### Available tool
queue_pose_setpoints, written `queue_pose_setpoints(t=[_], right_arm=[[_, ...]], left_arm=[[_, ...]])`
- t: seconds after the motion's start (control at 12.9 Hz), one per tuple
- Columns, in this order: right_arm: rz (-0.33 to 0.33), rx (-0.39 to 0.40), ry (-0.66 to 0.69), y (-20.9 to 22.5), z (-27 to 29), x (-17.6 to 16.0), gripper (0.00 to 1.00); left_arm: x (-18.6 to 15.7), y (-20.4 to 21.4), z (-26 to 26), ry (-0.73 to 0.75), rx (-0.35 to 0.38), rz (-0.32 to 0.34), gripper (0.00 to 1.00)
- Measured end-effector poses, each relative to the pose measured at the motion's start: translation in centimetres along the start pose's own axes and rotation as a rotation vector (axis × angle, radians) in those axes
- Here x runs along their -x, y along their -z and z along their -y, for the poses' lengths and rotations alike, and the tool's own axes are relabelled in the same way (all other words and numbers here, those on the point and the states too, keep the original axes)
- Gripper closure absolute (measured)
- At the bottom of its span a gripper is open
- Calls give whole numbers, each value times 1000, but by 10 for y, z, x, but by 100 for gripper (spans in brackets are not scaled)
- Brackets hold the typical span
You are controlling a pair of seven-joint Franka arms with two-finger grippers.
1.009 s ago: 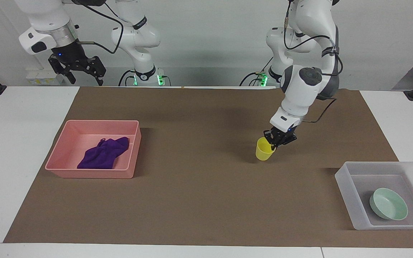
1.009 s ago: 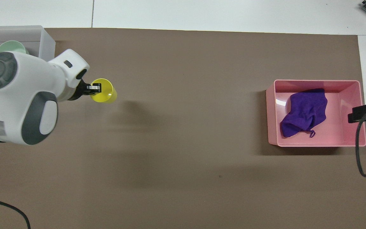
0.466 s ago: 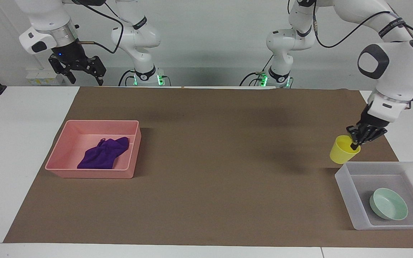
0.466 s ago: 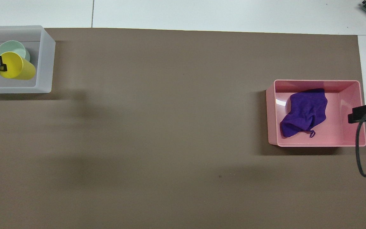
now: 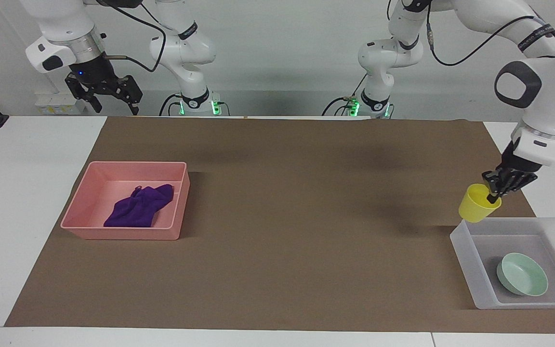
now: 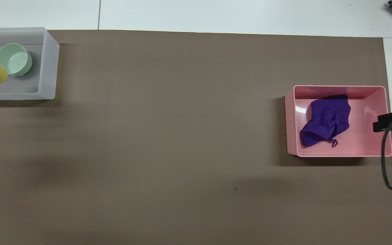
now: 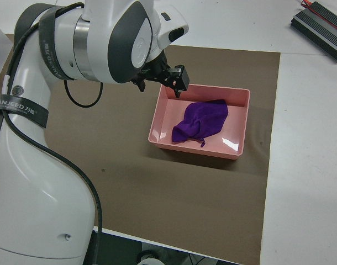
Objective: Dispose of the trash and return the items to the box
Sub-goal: 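Open the left gripper and release the cup beside the bowl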
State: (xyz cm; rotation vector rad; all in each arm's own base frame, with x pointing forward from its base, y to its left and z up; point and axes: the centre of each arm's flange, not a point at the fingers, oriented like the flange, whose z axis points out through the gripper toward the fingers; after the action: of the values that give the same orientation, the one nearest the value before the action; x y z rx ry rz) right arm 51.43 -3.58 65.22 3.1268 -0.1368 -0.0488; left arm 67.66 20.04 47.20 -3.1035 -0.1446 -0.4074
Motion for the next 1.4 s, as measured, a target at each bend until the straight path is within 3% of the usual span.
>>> queue_pose_setpoints(t=[0.47, 1.32, 1.4], right_arm=[[3, 0, 0, -1, 0, 0, 0], [4, 0, -1, -2, -1, 1, 0], [4, 0, -1, -2, -1, 1, 0]], left_arm=[[-25, -88, 24, 12, -10, -9, 97], [-22, -103, 22, 9, -10, -9, 97], [-22, -103, 22, 9, -10, -8, 93]])
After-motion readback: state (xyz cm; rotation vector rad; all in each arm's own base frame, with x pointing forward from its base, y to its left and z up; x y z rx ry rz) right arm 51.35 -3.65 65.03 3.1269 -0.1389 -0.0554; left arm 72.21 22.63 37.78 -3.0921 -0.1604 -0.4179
